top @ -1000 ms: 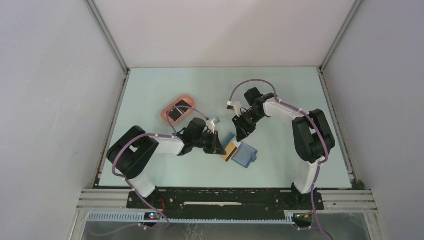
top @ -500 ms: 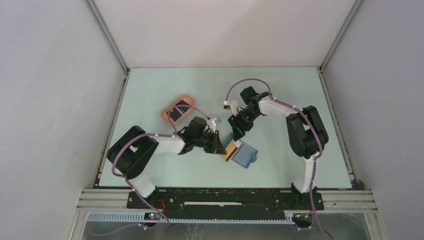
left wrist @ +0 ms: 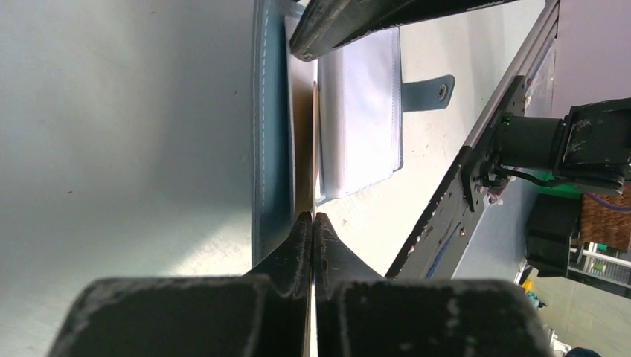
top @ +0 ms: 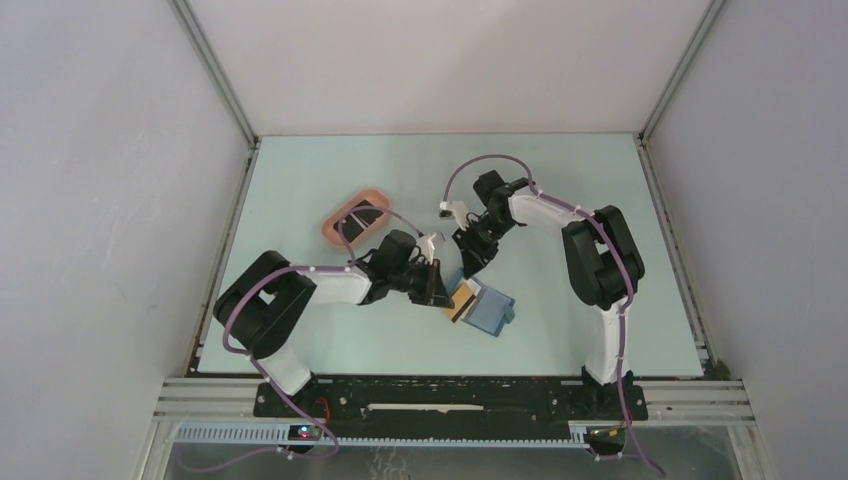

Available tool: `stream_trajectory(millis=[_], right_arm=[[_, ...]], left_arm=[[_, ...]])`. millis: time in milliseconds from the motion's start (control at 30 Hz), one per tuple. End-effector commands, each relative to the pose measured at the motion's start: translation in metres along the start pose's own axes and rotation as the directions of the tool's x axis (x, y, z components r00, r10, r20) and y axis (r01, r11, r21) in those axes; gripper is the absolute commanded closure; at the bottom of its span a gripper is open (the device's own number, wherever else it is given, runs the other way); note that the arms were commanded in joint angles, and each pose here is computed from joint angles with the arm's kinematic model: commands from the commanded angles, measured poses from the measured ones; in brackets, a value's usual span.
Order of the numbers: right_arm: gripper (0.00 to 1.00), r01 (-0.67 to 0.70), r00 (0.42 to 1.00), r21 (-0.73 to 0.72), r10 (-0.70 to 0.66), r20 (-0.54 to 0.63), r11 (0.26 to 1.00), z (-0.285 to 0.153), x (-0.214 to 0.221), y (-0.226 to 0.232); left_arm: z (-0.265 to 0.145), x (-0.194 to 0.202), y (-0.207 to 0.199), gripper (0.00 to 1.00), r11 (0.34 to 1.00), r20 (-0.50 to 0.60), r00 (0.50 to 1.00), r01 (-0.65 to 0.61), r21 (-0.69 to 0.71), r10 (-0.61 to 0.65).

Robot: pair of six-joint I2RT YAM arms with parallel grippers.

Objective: Put the credit cards into the card holder
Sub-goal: Insert the credit card into the card holder.

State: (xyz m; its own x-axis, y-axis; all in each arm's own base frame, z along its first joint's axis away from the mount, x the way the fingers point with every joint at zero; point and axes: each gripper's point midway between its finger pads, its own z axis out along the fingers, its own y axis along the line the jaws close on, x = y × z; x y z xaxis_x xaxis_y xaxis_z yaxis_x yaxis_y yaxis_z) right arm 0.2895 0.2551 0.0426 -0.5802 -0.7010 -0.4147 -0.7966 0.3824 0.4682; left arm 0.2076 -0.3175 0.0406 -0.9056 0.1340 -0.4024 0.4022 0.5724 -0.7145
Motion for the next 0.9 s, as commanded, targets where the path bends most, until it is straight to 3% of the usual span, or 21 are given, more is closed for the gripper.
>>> stream_trajectory(millis=[0,367,867], right_arm=[[0.7,0.058,0.998,-0.064,-0.056,0.024,0.996,0.0,-0.014,0.013],[0.77,0.071,0.997,-0.098,-0.069,0.018,0.993,0.006,-0.014,0.021],[0.78,0.069,0.998,-0.105,-0.068,0.012,0.992,0.008,-0.013,0.024]], left_arm=[[-0.006,-0.019,-0.022,1.0,0.995,0.034,0.996,-0.081,0.053,0.079],[-0.006,-0.02,-0.03,1.0,0.992,0.067,0.995,-0.078,0.098,0.071],[-0.006,-0.011,-0.025,1.0,0.993,0.103,0.995,-0.025,0.116,0.013]])
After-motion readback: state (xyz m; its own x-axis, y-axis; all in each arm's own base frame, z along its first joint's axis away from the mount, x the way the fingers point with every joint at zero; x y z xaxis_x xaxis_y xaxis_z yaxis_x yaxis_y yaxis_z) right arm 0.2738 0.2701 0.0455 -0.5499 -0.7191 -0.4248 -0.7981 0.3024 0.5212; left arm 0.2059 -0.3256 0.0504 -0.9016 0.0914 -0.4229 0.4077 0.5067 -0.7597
